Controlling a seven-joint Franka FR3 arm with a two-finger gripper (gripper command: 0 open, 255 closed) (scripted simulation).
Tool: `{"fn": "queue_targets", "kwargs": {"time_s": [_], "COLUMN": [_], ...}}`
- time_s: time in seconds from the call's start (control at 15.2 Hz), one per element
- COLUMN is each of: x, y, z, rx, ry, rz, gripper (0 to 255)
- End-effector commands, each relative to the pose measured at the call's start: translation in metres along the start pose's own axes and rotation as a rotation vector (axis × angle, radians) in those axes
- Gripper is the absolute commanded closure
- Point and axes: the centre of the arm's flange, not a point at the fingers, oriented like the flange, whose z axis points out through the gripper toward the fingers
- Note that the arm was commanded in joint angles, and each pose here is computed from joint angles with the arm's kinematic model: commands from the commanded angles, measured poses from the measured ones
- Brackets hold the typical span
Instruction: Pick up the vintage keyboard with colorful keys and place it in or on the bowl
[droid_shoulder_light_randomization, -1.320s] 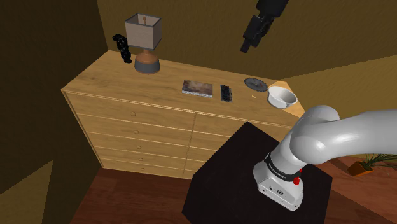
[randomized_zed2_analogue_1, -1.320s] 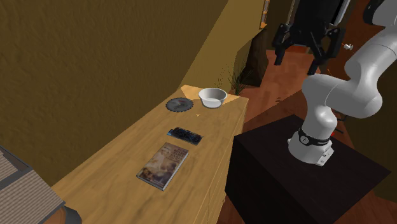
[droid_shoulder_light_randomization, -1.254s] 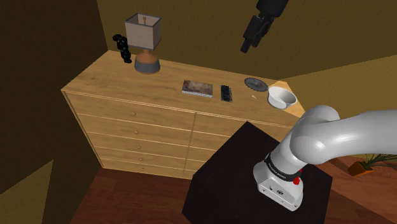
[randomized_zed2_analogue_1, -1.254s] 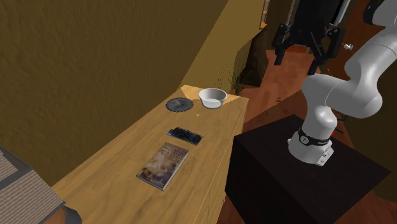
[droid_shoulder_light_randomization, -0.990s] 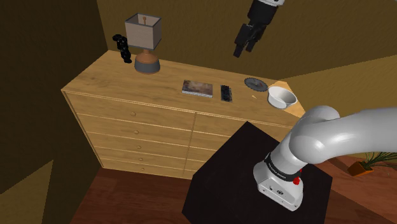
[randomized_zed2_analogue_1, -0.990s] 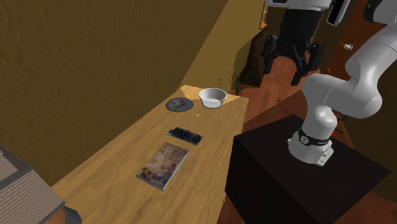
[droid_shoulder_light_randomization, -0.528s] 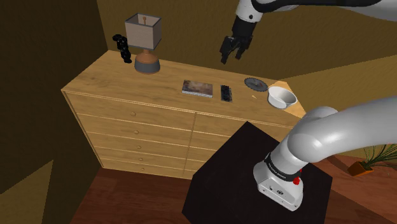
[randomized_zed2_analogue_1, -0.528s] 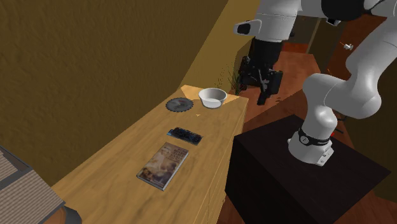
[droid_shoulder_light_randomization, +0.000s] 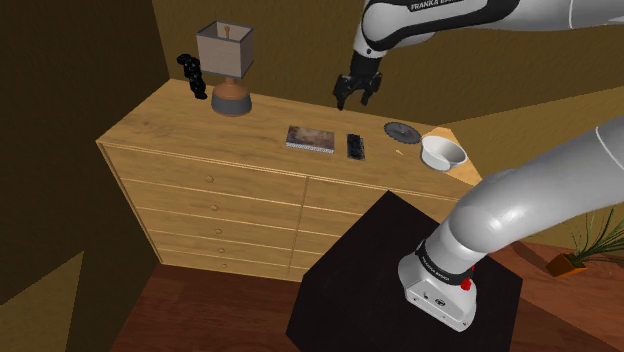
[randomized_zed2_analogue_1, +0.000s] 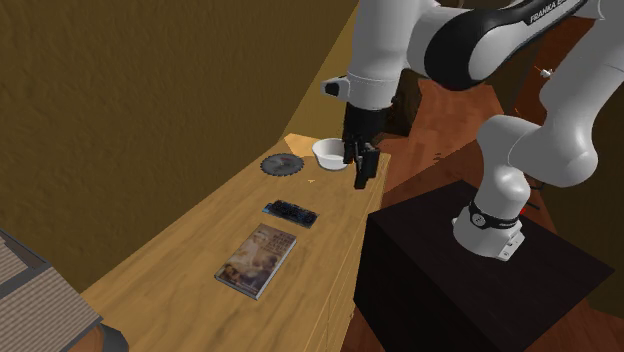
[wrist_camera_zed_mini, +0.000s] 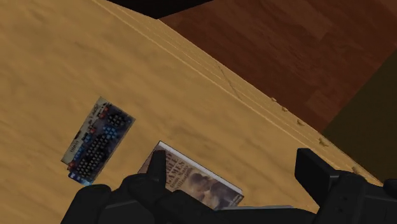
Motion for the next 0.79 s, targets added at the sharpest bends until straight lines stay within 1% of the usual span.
{"fn": "queue_targets", "kwargs": {"time_s": [0.0, 0.73], "x": [0.016, 0.087], "y": [0.008, 0.072], "z": [0.024, 0.132], "rx": [-0.011, -0.067], "ry": [-0.005, -0.039], "rz": [0.044, 0.28], "gripper": [0, 0]}}
